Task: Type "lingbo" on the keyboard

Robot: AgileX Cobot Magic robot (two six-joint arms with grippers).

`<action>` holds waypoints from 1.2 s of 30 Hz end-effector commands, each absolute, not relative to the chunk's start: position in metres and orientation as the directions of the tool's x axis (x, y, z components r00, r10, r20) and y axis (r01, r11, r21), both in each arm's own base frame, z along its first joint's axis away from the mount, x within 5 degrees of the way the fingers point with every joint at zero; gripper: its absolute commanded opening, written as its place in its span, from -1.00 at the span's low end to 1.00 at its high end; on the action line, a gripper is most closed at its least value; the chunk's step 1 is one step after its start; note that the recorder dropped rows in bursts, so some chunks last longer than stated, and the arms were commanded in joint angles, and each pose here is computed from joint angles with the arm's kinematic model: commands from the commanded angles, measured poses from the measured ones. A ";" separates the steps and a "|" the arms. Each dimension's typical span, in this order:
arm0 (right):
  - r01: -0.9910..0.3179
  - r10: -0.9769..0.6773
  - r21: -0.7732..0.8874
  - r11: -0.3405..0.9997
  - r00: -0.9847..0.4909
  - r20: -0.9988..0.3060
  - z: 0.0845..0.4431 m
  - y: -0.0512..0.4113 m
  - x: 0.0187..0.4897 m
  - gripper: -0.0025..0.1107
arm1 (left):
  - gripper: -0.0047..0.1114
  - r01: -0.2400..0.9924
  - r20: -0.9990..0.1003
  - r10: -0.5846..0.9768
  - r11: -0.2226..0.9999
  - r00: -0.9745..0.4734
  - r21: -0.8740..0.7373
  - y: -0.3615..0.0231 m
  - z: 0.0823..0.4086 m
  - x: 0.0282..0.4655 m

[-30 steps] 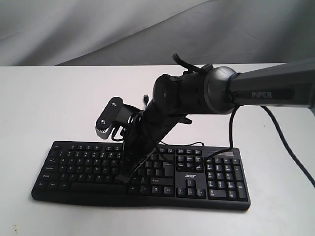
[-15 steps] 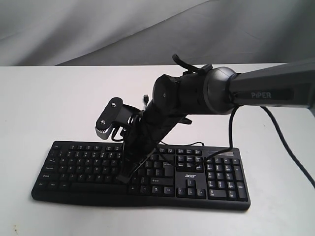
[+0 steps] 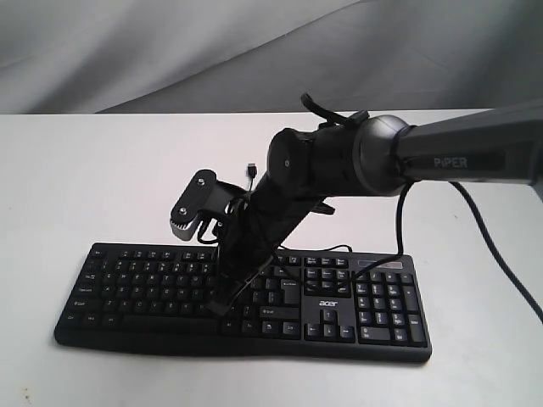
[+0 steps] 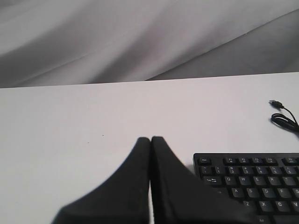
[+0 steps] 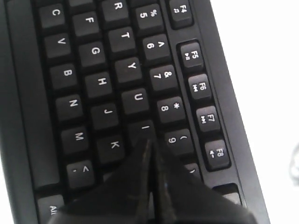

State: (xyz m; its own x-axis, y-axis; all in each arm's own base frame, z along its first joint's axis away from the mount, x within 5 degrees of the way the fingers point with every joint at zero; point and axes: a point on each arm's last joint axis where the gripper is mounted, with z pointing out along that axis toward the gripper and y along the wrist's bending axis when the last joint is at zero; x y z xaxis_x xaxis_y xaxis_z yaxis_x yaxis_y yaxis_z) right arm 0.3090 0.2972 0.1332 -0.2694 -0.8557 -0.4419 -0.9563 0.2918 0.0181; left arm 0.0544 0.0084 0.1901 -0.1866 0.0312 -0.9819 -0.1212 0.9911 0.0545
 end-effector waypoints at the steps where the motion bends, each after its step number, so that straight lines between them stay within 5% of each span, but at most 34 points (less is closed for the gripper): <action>1: -0.957 -0.857 0.020 0.291 -0.270 -0.438 0.133 0.295 0.309 -0.96 | -0.91 -0.122 -0.983 0.026 0.991 -0.180 0.049 0.008 0.189 0.054; 36: -0.962 -0.864 0.024 0.272 -0.255 -0.434 0.135 0.295 0.308 -0.96 | -0.91 -0.122 -0.983 0.026 0.991 -0.180 0.049 0.008 0.189 0.054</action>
